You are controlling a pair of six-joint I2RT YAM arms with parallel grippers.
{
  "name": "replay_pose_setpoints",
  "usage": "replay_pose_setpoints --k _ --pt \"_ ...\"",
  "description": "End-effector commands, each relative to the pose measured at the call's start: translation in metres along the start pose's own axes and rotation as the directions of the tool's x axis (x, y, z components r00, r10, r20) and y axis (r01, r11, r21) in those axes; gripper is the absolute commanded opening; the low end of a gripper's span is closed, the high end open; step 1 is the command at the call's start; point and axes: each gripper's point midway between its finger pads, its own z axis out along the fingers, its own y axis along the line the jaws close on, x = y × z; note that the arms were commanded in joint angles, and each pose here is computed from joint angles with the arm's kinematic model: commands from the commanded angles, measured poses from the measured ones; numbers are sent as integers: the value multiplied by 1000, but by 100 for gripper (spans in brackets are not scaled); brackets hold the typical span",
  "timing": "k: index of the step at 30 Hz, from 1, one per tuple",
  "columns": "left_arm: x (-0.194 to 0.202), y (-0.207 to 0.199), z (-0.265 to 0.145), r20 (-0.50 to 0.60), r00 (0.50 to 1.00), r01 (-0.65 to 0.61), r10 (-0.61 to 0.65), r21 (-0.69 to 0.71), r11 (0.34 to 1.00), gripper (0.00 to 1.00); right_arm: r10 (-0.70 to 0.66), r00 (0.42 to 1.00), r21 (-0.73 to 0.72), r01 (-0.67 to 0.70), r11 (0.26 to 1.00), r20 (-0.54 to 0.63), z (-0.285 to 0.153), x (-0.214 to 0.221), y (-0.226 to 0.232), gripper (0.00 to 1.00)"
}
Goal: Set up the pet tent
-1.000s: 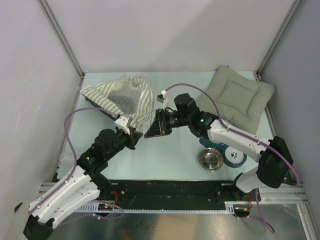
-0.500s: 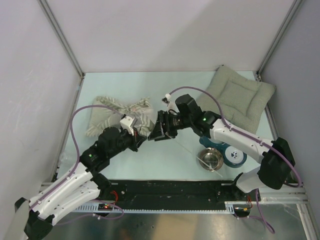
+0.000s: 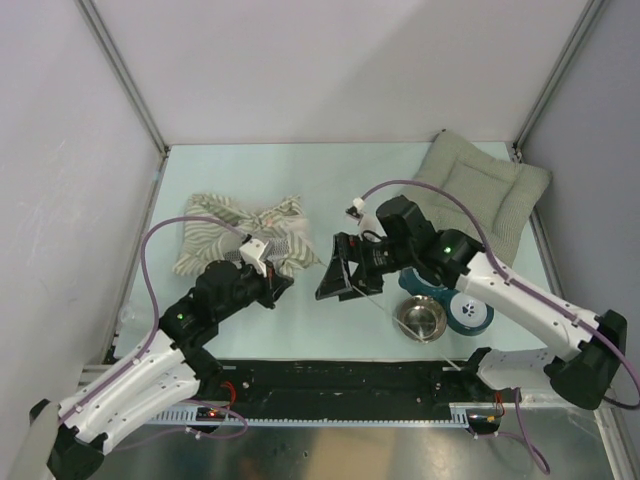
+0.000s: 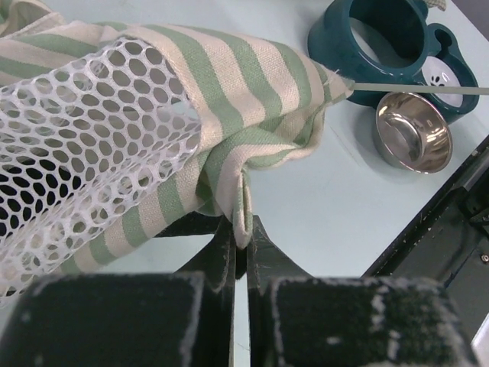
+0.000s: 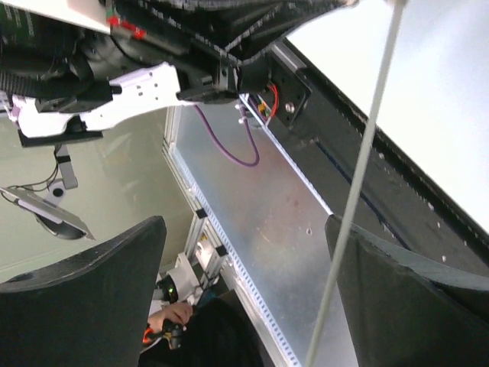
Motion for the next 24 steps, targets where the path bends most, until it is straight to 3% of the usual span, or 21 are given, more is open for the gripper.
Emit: replay_pose_setpoints --k 1,12,24 --pt "-6 -2 -1 59 998 -18 17 13 1000 0 8 1000 37 -7 999 -5 -38 17 1 93" --pt "3 15 -2 77 995 -63 67 -55 996 0 45 995 212 -24 977 -94 -110 96 -34 93" --pt "3 16 3 56 995 -80 83 -61 995 0 86 982 83 -73 994 -169 -142 145 -8 58"
